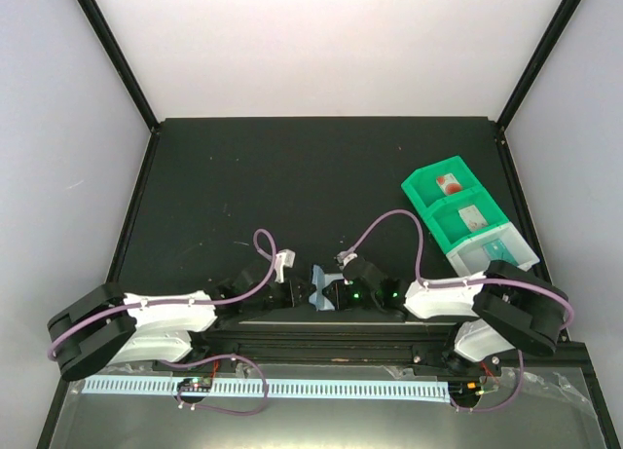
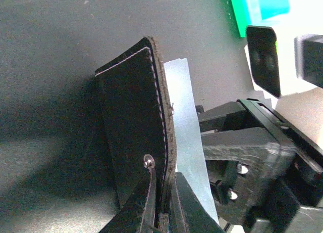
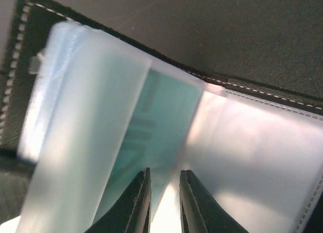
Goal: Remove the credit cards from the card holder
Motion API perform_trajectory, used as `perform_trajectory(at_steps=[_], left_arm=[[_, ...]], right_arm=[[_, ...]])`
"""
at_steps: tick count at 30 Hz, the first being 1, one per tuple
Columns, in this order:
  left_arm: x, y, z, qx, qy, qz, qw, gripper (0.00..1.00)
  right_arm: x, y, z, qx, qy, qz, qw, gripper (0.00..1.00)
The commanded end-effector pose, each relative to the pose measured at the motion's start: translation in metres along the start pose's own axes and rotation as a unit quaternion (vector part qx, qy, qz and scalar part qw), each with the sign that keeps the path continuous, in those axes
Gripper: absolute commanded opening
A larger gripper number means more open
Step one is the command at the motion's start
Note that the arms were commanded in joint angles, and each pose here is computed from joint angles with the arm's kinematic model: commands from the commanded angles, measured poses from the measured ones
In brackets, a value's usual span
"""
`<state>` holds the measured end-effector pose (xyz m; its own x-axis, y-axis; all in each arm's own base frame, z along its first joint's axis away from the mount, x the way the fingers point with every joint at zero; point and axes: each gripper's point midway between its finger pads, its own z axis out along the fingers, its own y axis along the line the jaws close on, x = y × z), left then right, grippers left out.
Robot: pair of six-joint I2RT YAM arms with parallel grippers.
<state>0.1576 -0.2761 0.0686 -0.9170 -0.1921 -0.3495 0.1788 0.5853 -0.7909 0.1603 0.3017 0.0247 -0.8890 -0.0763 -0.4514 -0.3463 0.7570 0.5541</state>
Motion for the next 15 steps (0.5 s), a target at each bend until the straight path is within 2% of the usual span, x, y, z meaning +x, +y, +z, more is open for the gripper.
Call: perform_trajectory(at_steps=[1,5,11,15], left_arm=[[-0.005,0.003,-0.002,-0.031,-0.011,0.013,0.999,0.02],[-0.007,0.002,-0.005,-0.033,-0.017,0.015,0.999,0.01],[-0.008,0.0,-0.009,-0.036,-0.02,0.016,0.999,0.02],[-0.01,-0.002,-0.01,-0.036,-0.026,0.015,0.999,0.02]], right_arm=[[-0.011,0.006,-0.011,-0.007,-0.025,-0.002,1.0,0.2],[-0.016,0.014,-0.021,-0.018,-0.032,-0.002,0.999,0.25],[-0.032,0.036,-0.044,-0.051,-0.054,-0.002,0.997,0.45],[-0.037,0.039,-0.048,-0.046,-0.059,0.0,0.997,0.48]])
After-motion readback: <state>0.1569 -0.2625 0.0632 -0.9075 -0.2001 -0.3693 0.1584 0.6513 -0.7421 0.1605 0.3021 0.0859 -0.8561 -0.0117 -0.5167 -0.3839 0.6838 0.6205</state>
